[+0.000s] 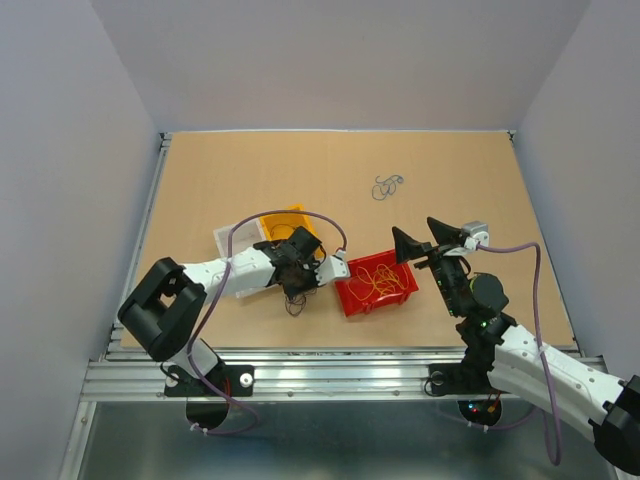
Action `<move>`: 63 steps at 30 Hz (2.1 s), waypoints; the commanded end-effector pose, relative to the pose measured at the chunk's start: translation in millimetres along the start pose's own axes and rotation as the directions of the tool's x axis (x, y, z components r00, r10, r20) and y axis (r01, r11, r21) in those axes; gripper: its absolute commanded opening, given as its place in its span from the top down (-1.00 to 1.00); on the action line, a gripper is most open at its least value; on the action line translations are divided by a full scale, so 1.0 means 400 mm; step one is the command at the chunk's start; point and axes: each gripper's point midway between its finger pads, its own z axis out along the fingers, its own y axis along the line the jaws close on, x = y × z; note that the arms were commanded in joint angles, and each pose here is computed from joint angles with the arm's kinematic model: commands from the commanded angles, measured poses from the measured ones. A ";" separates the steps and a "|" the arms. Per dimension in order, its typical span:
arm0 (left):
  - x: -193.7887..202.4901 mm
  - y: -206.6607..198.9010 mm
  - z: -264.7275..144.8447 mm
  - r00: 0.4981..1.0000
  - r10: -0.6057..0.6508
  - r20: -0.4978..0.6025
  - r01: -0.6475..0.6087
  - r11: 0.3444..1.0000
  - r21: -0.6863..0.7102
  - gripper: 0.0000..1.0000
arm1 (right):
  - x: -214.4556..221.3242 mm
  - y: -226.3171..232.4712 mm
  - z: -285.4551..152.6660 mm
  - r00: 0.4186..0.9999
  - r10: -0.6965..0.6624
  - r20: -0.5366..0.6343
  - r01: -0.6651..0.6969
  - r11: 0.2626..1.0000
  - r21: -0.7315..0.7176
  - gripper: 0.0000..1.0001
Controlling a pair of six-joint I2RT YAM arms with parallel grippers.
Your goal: Untangle the cables
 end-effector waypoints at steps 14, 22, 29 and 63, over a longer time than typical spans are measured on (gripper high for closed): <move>-0.150 0.073 -0.226 0.953 0.030 0.301 0.037 0.976 -0.214 1.00 | 0.012 -0.002 0.006 1.000 0.008 -0.008 -0.008 1.000 0.012 -0.94; -0.211 0.230 -0.409 0.842 -0.024 0.539 0.256 0.898 -0.359 1.00 | 0.020 0.000 0.012 1.000 0.004 -0.019 -0.003 1.000 0.013 -0.94; -0.225 0.334 -0.541 0.753 -0.034 0.657 0.367 0.851 -0.376 1.00 | 0.025 0.000 0.015 1.000 -0.001 -0.026 0.001 1.000 0.014 -0.94; -0.177 0.391 -0.417 0.826 -0.187 0.531 0.393 0.867 -0.305 1.00 | 0.032 -0.004 0.014 0.999 -0.004 -0.032 0.004 1.000 0.021 -0.95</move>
